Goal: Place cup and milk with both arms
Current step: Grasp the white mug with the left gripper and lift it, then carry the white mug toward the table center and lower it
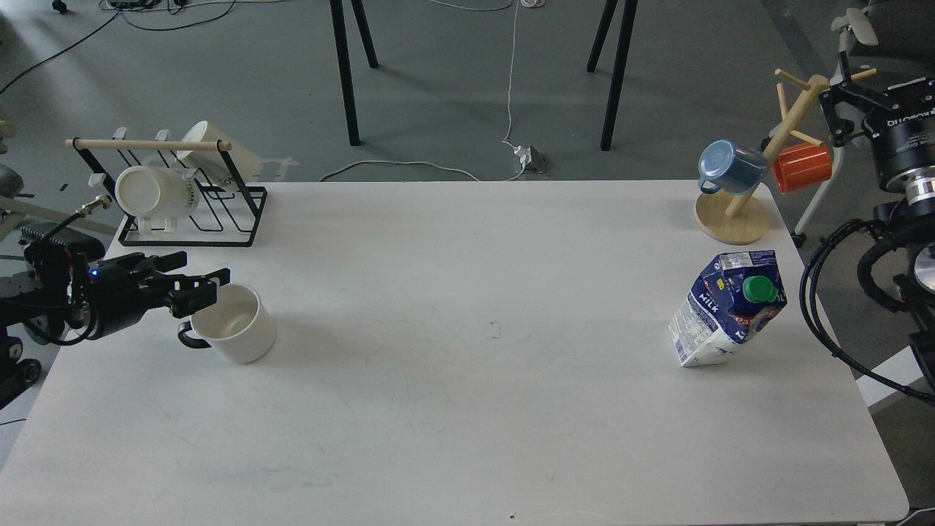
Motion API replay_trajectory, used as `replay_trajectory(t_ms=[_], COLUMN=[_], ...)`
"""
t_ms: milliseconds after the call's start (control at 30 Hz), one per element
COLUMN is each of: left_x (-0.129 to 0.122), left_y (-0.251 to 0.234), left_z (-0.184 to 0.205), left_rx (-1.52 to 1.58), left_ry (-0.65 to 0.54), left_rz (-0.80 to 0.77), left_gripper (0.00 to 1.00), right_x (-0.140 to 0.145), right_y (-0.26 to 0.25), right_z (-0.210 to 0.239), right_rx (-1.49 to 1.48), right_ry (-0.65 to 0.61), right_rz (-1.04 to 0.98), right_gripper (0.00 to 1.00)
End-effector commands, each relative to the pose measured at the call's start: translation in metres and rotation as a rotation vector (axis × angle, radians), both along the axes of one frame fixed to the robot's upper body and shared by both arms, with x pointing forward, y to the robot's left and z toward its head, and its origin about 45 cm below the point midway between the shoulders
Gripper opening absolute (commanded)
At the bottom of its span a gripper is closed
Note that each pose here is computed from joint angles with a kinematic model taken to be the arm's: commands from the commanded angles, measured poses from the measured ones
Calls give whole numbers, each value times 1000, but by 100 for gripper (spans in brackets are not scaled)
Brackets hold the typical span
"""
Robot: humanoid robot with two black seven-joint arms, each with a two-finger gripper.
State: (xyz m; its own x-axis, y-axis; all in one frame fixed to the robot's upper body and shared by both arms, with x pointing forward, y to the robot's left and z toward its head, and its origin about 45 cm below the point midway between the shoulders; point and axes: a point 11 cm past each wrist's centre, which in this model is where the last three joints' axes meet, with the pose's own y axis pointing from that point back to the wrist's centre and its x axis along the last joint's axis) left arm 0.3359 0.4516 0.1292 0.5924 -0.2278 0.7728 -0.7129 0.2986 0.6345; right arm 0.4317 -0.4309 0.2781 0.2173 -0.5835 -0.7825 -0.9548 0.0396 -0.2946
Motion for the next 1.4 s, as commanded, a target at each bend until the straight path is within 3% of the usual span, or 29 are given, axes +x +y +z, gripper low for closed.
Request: replay_trajectory(t_ms=[0, 133, 333, 767, 967, 1100, 1233, 1367], left_x=[-6, -4, -5, 20, 60, 70, 69, 48], left_y=[9, 13, 13, -16, -113, -179, -260, -333], left_z=[-23, -33, -34, -18, 35, 68, 70, 51], left_rx=[123, 142, 147, 103, -9, -54, -62, -11], left_ry=[5, -1, 7, -44, 21, 55, 93, 120], left_rz=[-51, -29, -28, -84, -265, -397, -556, -726], left_gripper=[68, 50, 5, 1, 1, 1, 1, 1], right_x=[0, 0, 0, -2, -2, -2, -3, -3], right_y=[0, -1, -1, -2, -3, -4, -6, -7], right_z=[0, -1, -1, -5, -4, -3, -2, -1], right_rx=[0, 0, 0, -2, -2, -3, -7, -9], right_ry=[0, 1, 3, 11, 9, 7, 7, 6], right_rz=[-1, -2, -4, -6, -9, -9, -13, -14], right_gripper=[99, 99, 99, 99, 99, 99, 99, 99])
